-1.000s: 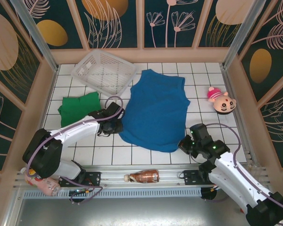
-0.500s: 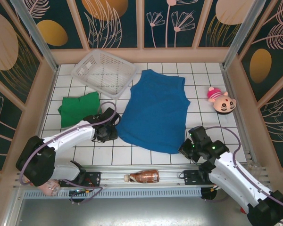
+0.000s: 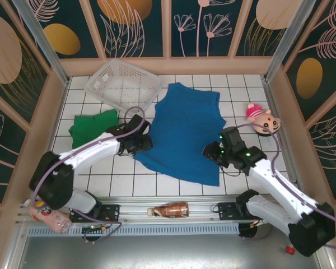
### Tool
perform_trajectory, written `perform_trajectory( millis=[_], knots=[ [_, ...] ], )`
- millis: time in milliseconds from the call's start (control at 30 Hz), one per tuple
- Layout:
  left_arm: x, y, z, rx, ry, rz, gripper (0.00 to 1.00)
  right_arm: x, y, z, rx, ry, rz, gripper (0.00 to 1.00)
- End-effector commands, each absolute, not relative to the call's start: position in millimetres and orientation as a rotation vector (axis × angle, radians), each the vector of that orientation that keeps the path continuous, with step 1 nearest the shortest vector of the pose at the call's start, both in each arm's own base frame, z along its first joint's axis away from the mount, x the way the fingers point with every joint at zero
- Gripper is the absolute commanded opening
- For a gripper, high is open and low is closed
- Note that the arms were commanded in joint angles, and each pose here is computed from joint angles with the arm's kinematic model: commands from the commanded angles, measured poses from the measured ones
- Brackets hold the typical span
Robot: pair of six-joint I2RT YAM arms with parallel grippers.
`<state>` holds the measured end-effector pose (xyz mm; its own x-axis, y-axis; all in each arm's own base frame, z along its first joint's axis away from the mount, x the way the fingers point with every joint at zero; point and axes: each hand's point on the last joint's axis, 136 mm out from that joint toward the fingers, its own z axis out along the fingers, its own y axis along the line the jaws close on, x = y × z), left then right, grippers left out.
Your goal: Fold and stack the tank tops
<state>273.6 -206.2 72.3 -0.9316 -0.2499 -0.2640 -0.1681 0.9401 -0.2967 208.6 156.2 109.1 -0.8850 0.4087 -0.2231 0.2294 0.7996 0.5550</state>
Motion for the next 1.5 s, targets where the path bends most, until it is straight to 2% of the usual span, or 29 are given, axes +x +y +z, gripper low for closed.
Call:
perform_trajectory(
  millis=[0,200,333,433,667,833,933,1133,1367,1467],
  knots=[
    [274,-207,51,-0.256,2.837,-0.335,0.46,217,169,85,0.331,2.639,0.791,0.32],
    [256,-182,23,-0.231,2.916,-0.171,0.46,206,164,40,0.295,2.727,0.724,0.34],
    [239,-164,3,-0.223,2.984,-0.07,0.46,177,160,10,0.3,2.842,0.697,0.34],
    [234,-145,7,-0.244,2.989,0.046,0.46,154,163,2,0.293,2.907,0.71,0.33],
    [233,-117,13,-0.254,2.989,0.156,0.46,99,205,9,0.053,3.024,0.856,0.33],
    [255,-97,15,-0.202,2.953,0.328,0.47,95,249,40,-0.197,2.977,0.983,0.35],
    [277,-94,18,-0.15,2.927,0.423,0.47,129,252,66,-0.217,2.862,0.955,0.38],
    [320,-108,18,-0.073,2.888,0.461,0.47,217,212,95,-0.107,2.66,0.81,0.42],
    [353,-97,41,-0.065,2.794,0.659,0.48,311,145,95,0.066,2.533,0.609,0.42],
    [348,-91,53,-0.11,2.788,0.698,0.49,338,116,85,0.132,2.536,0.511,0.42]
  ],
)
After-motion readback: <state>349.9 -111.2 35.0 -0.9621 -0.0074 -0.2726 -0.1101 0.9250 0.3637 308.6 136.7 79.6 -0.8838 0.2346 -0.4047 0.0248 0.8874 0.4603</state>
